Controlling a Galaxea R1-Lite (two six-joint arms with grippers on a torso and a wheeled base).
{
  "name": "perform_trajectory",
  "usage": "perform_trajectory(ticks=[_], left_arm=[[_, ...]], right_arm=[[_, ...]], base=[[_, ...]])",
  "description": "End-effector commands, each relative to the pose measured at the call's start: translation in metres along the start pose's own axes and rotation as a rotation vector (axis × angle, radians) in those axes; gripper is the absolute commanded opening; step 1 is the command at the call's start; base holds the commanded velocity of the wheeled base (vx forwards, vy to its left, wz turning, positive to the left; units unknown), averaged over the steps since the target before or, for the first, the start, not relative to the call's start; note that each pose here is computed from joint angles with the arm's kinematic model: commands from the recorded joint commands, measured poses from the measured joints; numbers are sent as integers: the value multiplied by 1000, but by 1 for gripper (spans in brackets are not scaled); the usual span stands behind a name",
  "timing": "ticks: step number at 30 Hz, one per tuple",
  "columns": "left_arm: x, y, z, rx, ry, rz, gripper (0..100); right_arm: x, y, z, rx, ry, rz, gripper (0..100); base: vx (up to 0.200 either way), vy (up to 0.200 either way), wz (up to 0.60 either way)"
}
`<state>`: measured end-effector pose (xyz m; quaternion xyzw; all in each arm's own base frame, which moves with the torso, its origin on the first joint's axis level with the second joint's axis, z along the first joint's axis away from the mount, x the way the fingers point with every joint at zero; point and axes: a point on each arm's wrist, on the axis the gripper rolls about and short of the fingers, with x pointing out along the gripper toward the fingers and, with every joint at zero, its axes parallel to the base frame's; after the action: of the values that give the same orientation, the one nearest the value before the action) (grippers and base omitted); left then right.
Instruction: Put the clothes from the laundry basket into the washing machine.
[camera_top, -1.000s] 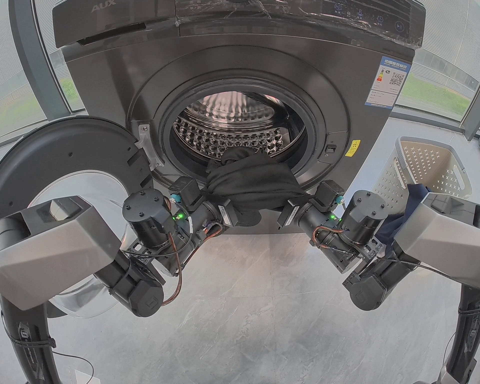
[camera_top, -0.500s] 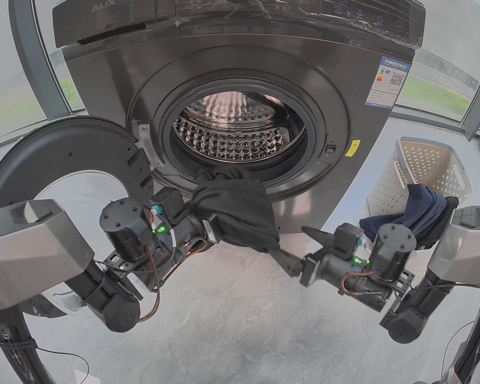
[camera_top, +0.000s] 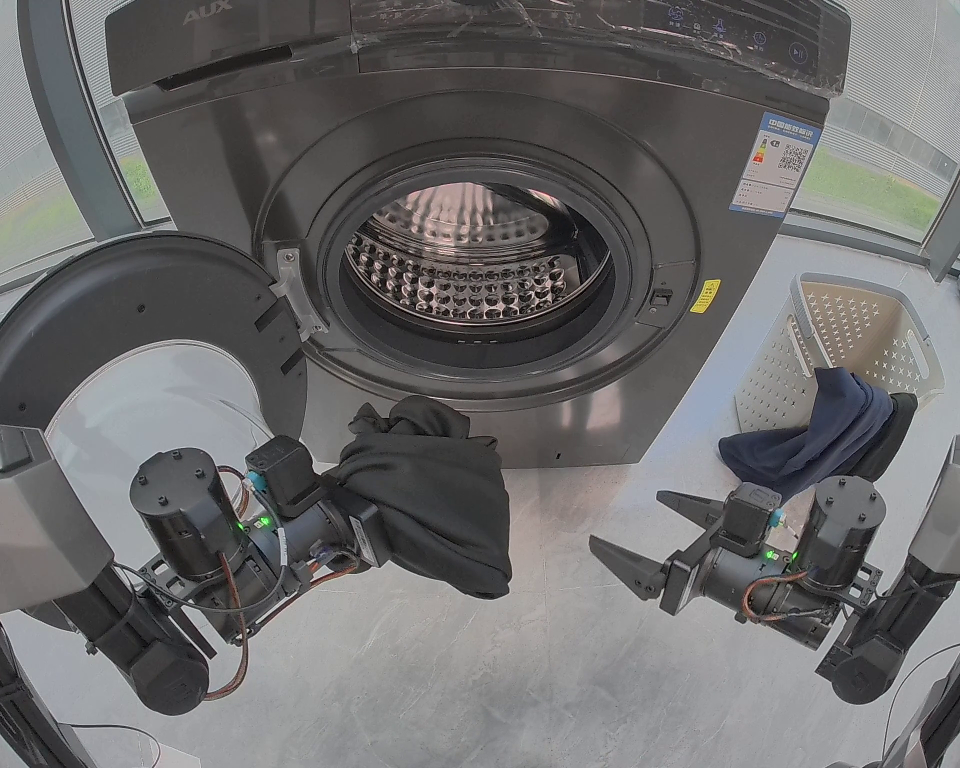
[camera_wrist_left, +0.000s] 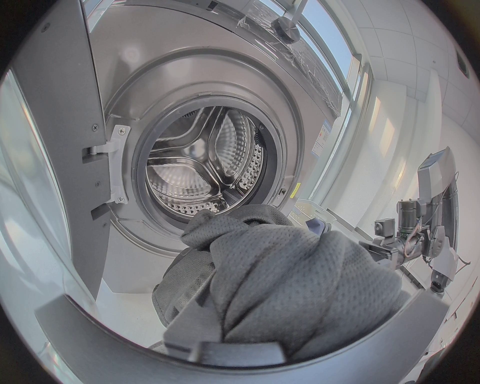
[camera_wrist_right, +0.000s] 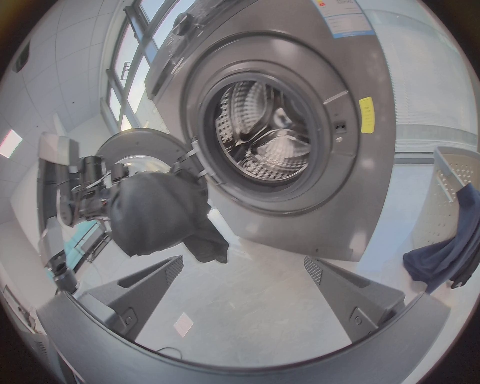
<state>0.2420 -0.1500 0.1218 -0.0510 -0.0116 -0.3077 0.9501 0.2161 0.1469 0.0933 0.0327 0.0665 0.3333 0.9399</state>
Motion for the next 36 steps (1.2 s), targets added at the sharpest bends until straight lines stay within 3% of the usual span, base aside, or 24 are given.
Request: perform_trajectory(ticks=[1, 6, 11, 36], left_arm=[[-7, 3, 6, 2, -15, 12, 0], [-8, 3, 0, 26, 11, 11, 0], [-5, 2, -8, 31, 41, 7, 0], [-2, -1, -16, 57, 66, -4, 0]], right_arm=[[15, -13, -2, 7, -11, -66, 100], [20, -12, 3, 4, -39, -66, 100], [20, -12, 2, 6, -36, -70, 100], [19, -12, 2, 7, -34, -68, 100]], base=[[0, 0, 0], [160, 0, 0], [200, 0, 0], [0, 24, 0]])
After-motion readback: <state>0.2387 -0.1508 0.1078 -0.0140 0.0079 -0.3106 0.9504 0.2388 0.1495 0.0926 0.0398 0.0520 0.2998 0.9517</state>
